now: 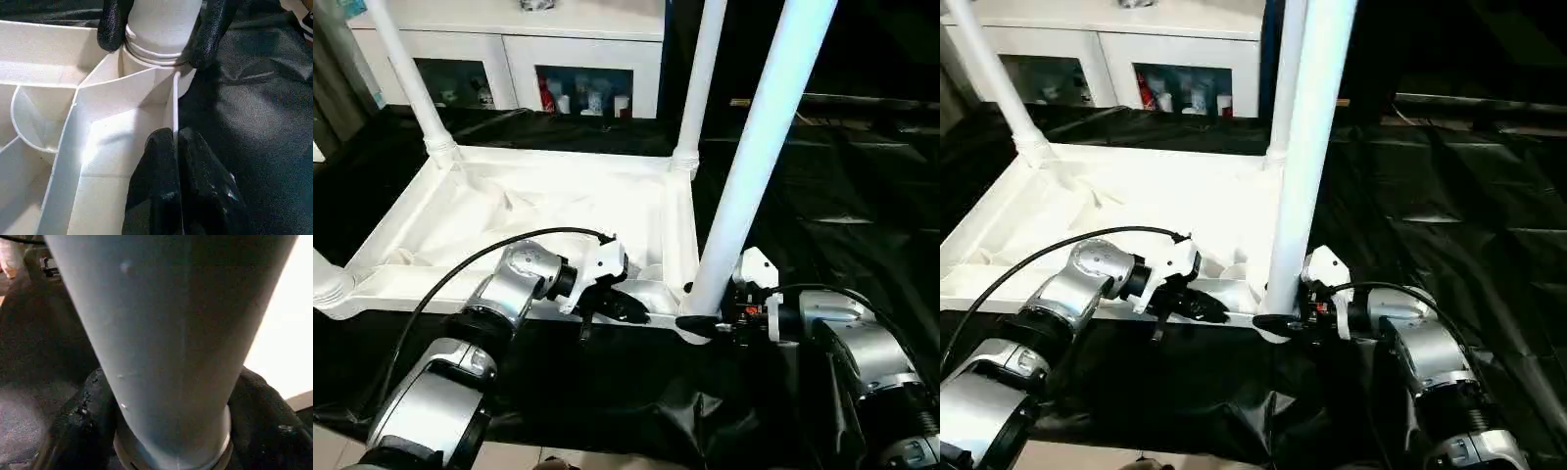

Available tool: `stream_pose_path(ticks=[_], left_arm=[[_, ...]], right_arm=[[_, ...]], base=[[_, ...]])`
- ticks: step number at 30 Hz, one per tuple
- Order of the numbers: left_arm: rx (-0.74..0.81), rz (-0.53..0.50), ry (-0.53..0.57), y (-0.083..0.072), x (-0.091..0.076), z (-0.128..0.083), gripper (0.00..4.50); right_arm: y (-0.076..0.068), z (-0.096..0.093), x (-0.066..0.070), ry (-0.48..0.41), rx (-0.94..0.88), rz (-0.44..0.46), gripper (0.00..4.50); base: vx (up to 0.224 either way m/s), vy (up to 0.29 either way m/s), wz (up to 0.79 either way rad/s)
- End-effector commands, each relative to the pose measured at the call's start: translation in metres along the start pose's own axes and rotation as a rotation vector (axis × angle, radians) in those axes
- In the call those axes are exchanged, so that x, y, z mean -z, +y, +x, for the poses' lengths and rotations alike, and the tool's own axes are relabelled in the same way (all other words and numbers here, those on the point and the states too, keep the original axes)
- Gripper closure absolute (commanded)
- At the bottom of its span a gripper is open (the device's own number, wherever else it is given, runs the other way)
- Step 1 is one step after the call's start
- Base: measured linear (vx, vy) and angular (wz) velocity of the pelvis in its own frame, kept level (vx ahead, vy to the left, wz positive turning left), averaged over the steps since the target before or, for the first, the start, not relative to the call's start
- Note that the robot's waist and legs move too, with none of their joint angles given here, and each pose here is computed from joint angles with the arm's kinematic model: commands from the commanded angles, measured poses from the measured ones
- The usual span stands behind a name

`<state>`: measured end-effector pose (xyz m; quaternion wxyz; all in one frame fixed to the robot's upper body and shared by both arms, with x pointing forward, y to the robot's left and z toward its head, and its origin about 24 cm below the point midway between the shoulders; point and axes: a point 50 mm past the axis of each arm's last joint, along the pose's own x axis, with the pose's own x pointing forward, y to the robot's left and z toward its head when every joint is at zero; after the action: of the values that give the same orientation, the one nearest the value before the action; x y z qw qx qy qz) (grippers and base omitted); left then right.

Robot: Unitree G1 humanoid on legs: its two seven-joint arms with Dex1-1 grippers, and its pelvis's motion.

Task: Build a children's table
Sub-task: Rotate leg to tighten

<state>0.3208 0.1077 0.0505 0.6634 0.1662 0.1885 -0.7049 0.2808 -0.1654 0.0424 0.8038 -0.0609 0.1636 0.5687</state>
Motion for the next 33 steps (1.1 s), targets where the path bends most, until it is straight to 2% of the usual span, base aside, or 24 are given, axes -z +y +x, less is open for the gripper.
stream_pose_path(ticks=[1, 5, 6, 7, 8, 10, 13, 15, 17, 18, 20, 22, 24, 25, 27, 29, 31, 33], left_arm=[[-0.014, 0.010, -0.046, 0.001, -0.007, 0.003, 4.50], [-0.133, 0.012, -0.038, 0.009, -0.009, 0.008, 4.50], [-0.267, -0.005, -0.033, 0.019, -0.013, 0.015, 4.50], [-0.267, -0.005, -0.033, 0.019, -0.013, 0.015, 4.50], [-0.362, -0.032, -0.046, 0.026, -0.019, 0.024, 4.50], [-0.410, -0.040, -0.046, 0.029, -0.023, 0.030, 4.50], [-0.426, -0.043, -0.045, 0.030, -0.025, 0.035, 4.50], [-0.458, -0.061, -0.057, 0.030, -0.032, 0.050, 4.50], [-0.451, -0.065, -0.081, 0.028, -0.042, 0.067, 4.50], [-0.445, -0.063, -0.086, 0.028, -0.044, 0.070, 4.50], [-0.442, -0.058, -0.089, 0.028, -0.045, 0.071, 4.50], [-0.434, -0.051, -0.096, 0.028, -0.046, 0.071, 4.50], [-0.423, -0.039, -0.092, 0.028, -0.043, 0.066, 4.50], [-0.420, -0.039, -0.092, 0.028, -0.043, 0.065, 4.50], [-0.354, -0.017, -0.093, 0.025, -0.037, 0.057, 4.50], [-0.338, -0.016, -0.094, 0.024, -0.036, 0.056, 4.50], [-0.252, 0.004, -0.067, 0.019, -0.030, 0.049, 4.50], [-0.189, 0.023, -0.040, 0.015, -0.024, 0.044, 4.50]], right_arm=[[0.004, 0.005, 0.003, -0.004, 0.004, 0.024, 1.80], [-0.005, 0.011, 0.011, -0.010, 0.183, 0.072, 1.85], [-0.016, 0.019, 0.018, 0.000, 0.394, 0.126, 1.85], [-0.016, 0.019, 0.018, 0.000, 0.395, 0.126, 1.86], [-0.023, 0.025, 0.025, 0.030, 0.567, 0.192, 1.86], [-0.026, 0.030, 0.029, 0.042, 0.654, 0.240, 1.86], [-0.027, 0.033, 0.031, 0.041, 0.685, 0.269, 1.86], [-0.026, 0.048, 0.029, 0.023, 0.738, 0.323, 1.86], [-0.020, 0.068, 0.019, -0.013, 0.700, 0.283, 1.86], [-0.018, 0.072, 0.016, -0.029, 0.679, 0.273, 1.51], [-0.017, 0.075, 0.013, -0.054, 0.661, 0.276, 1.17], [-0.018, 0.075, 0.007, -0.089, 0.634, 0.274, 1.09], [-0.021, 0.067, 0.001, -0.107, 0.601, 0.218, 0.82], [-0.021, 0.067, 0.000, -0.108, 0.596, 0.214, 0.82], [-0.019, 0.052, -0.003, -0.108, 0.446, 0.133, 0.82], [-0.018, 0.050, -0.003, -0.102, 0.419, 0.115, 0.82], [-0.014, 0.035, -0.001, -0.068, 0.294, 0.037, 0.82], [-0.011, 0.023, -0.001, -0.048, 0.210, 0.003, 0.82]], base=[[0.000, 0.000, 0.00], [0.000, 0.000, 0.00], [0.000, 0.000, 0.00], [0.000, 0.000, 0.00], [0.000, 0.000, 0.00], [0.000, 0.000, 0.00], [0.000, 0.000, 0.00], [0.000, 0.000, 0.00], [0.000, 0.000, 0.00], [0.000, 0.000, 0.00], [0.000, 0.000, 0.00], [0.000, 0.000, 0.00], [0.000, 0.000, 0.00], [0.000, 0.000, 0.00], [0.000, 0.000, 0.00], [0.000, 0.000, 0.00], [0.000, 0.000, 0.00], [0.000, 0.000, 0.00]])
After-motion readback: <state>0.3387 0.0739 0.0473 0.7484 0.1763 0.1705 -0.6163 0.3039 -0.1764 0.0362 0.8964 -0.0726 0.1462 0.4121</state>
